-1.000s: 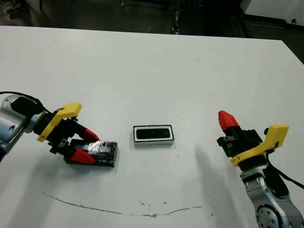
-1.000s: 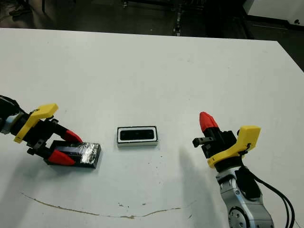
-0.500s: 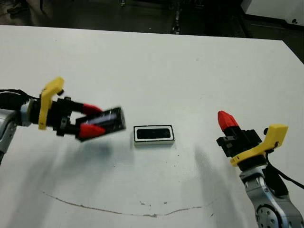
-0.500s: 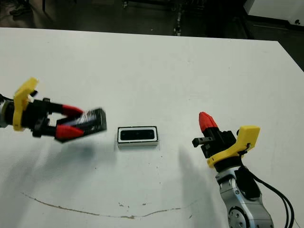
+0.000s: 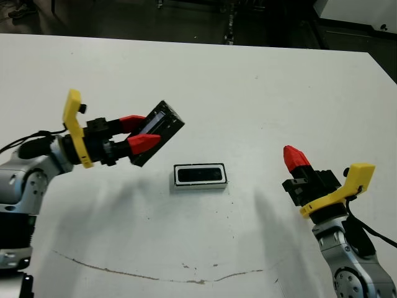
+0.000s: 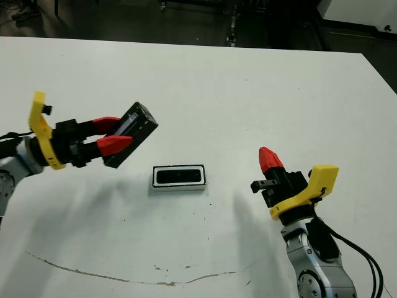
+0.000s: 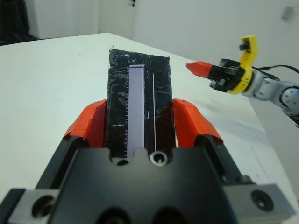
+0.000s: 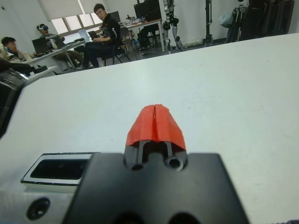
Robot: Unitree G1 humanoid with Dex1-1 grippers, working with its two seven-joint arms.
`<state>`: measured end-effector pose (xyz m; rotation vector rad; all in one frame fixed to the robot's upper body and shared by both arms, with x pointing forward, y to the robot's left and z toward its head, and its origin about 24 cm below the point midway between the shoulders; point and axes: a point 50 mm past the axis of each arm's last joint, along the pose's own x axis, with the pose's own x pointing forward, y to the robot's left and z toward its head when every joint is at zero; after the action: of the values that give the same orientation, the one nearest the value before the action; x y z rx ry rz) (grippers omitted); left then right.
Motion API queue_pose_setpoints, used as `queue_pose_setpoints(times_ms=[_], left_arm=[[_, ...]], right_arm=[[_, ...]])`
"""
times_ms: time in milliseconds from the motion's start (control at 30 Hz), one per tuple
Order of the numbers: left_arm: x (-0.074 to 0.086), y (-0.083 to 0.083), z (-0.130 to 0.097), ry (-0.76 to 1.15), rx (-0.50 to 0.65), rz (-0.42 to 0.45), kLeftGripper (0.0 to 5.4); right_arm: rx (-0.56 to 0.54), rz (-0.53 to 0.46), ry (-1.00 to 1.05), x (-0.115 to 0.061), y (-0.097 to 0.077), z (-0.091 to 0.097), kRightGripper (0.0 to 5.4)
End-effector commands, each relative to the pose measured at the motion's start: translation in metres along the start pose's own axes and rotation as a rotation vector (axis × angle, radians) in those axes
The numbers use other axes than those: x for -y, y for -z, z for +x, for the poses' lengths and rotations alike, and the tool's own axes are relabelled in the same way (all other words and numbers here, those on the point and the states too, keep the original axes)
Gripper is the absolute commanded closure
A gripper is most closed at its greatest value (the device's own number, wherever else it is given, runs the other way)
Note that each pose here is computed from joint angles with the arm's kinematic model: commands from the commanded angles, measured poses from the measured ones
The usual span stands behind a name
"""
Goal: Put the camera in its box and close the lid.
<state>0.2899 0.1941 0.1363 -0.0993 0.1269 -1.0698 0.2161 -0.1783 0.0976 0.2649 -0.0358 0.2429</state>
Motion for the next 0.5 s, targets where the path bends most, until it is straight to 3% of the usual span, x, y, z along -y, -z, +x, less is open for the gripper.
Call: queue_pose_setpoints(times_ms=[33,200,500], left_arm=[[0.004,0.018,0.008,-0.003,-0.031,-0.072,2.27],[0.006,0.035,0.017,0.007,-0.067,-0.122,2.27],[0.005,0.048,0.021,0.046,-0.127,-0.116,2.27]], right_arm=[[-0.013,-0.006,0.016,0.003,0.001,-0.002,5.4],[-0.014,-0.008,0.016,0.003,0.001,-0.001,5.4],[-0.012,-0.002,0.008,0.002,0.002,-0.001,5.4]])
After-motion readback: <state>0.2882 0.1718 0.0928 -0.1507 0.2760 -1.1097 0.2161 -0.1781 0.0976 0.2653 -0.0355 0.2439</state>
